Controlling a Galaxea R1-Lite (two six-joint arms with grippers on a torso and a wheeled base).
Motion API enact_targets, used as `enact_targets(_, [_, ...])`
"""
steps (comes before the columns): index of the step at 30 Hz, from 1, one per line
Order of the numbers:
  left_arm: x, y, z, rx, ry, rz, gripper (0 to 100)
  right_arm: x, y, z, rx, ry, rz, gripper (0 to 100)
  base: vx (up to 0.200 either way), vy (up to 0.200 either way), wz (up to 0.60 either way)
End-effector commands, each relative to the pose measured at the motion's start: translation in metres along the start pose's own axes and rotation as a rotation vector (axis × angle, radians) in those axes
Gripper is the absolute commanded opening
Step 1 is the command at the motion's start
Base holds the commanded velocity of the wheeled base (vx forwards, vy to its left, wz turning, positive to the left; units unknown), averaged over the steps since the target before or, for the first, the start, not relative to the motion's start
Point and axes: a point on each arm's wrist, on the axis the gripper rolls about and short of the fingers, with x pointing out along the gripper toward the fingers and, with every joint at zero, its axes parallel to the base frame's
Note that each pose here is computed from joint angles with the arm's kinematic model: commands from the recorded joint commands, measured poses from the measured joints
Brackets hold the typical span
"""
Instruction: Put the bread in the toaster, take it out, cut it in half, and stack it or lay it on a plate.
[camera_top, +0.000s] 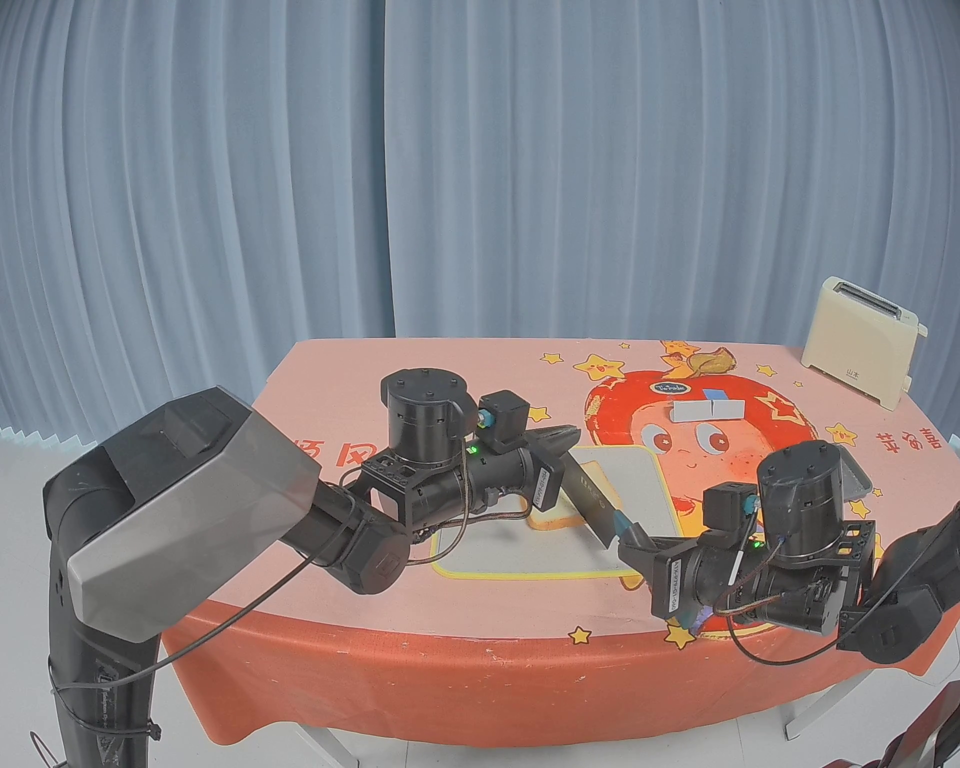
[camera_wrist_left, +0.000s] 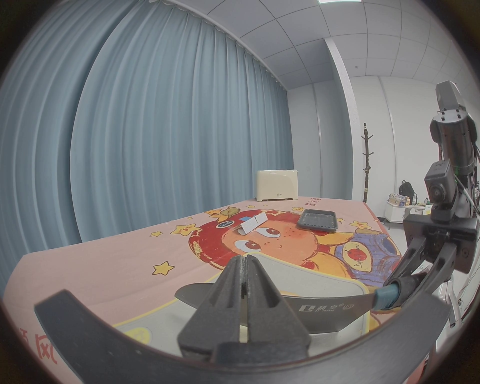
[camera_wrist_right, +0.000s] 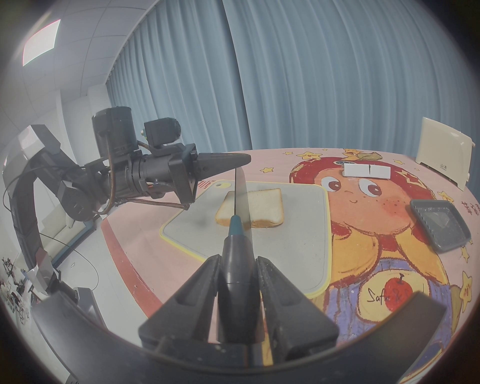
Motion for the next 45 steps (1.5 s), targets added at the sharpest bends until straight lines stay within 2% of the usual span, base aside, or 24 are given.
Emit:
enact_targets(1, [0.001, 0.002, -0.006, -0.004, 0.012, 0.004, 0, 0.000, 0.001, 0.001, 0.000, -0.006, 0.005, 0, 0.000, 0.000, 0.00])
enact_targets(7, [0.006, 0.002, -0.021, -0.013, 0.041, 0.001, 0, -0.004, 0.003, 0.005, -0.002, -0.029, 0.015, 0, 0.000, 0.000, 0.00])
enact_targets(15, [0.008, 0.002, -0.030, -0.018, 0.056, 0.001, 0, -0.015, 0.006, 0.017, 0.005, -0.094, 0.038, 0, 0.000, 0.000, 0.00])
enact_targets(20, [0.008, 0.003, -0.028, -0.017, 0.051, 0.000, 0, -0.013, 0.006, 0.020, 0.010, -0.121, 0.042, 0, 0.000, 0.000, 0.00])
enact_targets(29, [0.009, 0.002, -0.026, -0.014, 0.045, 0.000, 0, -0.005, 0.002, 0.010, 0.007, -0.064, 0.016, 0, 0.000, 0.000, 0.00])
enact_targets(33, [0.009, 0.001, -0.024, -0.012, 0.038, -0.002, 0, -0.006, 0.002, 0.010, 0.007, -0.066, 0.017, 0, 0.000, 0.000, 0.00])
enact_targets(37, [0.008, 0.002, -0.017, -0.005, 0.016, 0.001, 0, -0.006, 0.002, 0.010, 0.004, -0.069, 0.019, 0, 0.000, 0.000, 0.00])
enact_targets(41, [-0.014, -0.001, 0.028, 0.015, -0.058, 0.007, 0, -0.006, 0.004, 0.009, -0.006, -0.079, 0.001, 0, 0.000, 0.000, 0.00])
enact_targets(44, [-0.032, 0.000, 0.049, 0.009, -0.092, 0.020, 0, -0.007, 0.004, 0.009, -0.010, -0.083, -0.017, 0, 0.000, 0.000, 0.00])
enact_targets(45, [-0.050, 0.001, 0.063, 0.010, -0.107, 0.033, 0, -0.008, 0.004, 0.007, -0.011, -0.082, -0.026, 0, 0.000, 0.000, 0.00])
